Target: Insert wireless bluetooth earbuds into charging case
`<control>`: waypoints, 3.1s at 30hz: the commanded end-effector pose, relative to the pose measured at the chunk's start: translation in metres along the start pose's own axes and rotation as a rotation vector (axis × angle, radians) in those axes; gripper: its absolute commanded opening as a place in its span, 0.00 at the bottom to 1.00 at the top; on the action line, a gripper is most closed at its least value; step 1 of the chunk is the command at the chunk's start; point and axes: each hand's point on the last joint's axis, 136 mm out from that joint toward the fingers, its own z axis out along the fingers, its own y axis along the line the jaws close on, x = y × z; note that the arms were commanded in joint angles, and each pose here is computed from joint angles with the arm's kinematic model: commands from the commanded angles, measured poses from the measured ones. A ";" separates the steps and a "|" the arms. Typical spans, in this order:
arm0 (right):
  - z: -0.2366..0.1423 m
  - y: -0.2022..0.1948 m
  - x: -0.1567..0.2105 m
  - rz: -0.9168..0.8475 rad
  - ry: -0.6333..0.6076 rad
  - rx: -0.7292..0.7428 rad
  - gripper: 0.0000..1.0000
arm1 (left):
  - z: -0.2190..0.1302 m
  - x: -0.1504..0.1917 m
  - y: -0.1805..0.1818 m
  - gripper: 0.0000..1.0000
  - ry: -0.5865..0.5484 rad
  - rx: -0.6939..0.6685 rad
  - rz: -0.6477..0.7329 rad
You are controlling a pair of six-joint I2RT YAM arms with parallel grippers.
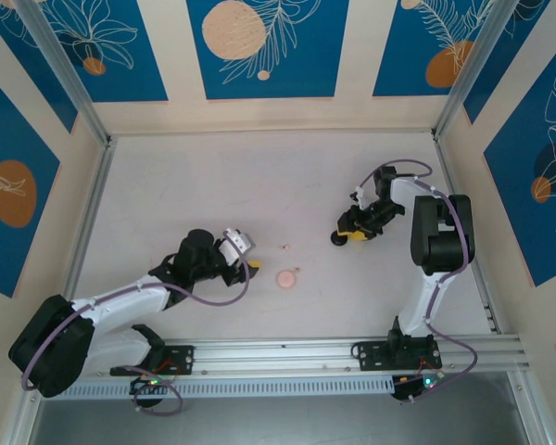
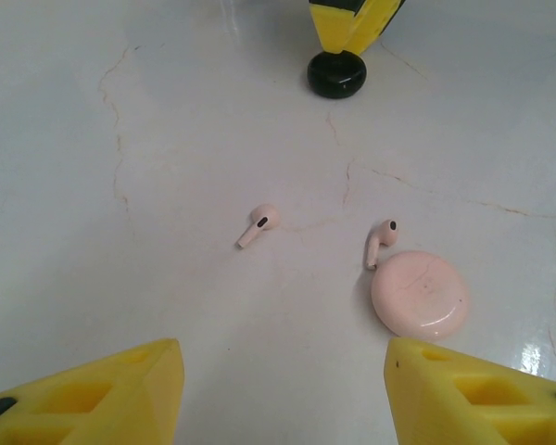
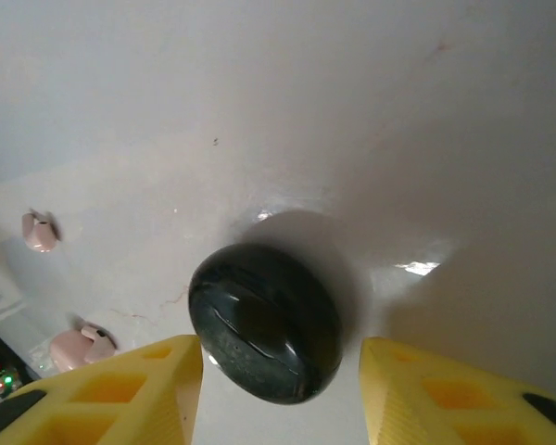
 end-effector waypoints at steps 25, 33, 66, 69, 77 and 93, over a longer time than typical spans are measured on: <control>-0.075 0.075 0.039 -0.173 -0.422 -0.006 0.52 | 0.024 -0.008 -0.049 0.55 0.705 -0.121 -0.252; -0.068 0.074 0.044 -0.159 -0.406 -0.023 0.52 | 0.045 -0.009 -0.065 0.58 0.816 -0.191 -0.288; -0.056 0.073 0.046 -0.166 -0.386 -0.032 0.53 | 0.088 0.042 -0.081 0.64 1.007 -0.365 -0.490; -0.055 0.074 0.046 -0.170 -0.385 -0.033 0.53 | 0.091 0.047 -0.083 0.63 1.017 -0.354 -0.498; -0.054 0.075 0.046 -0.176 -0.384 -0.027 0.53 | 0.092 0.056 -0.087 0.60 1.039 -0.343 -0.506; -0.054 0.080 0.050 -0.195 -0.385 -0.037 0.52 | 0.089 0.057 -0.083 0.43 1.022 -0.325 -0.498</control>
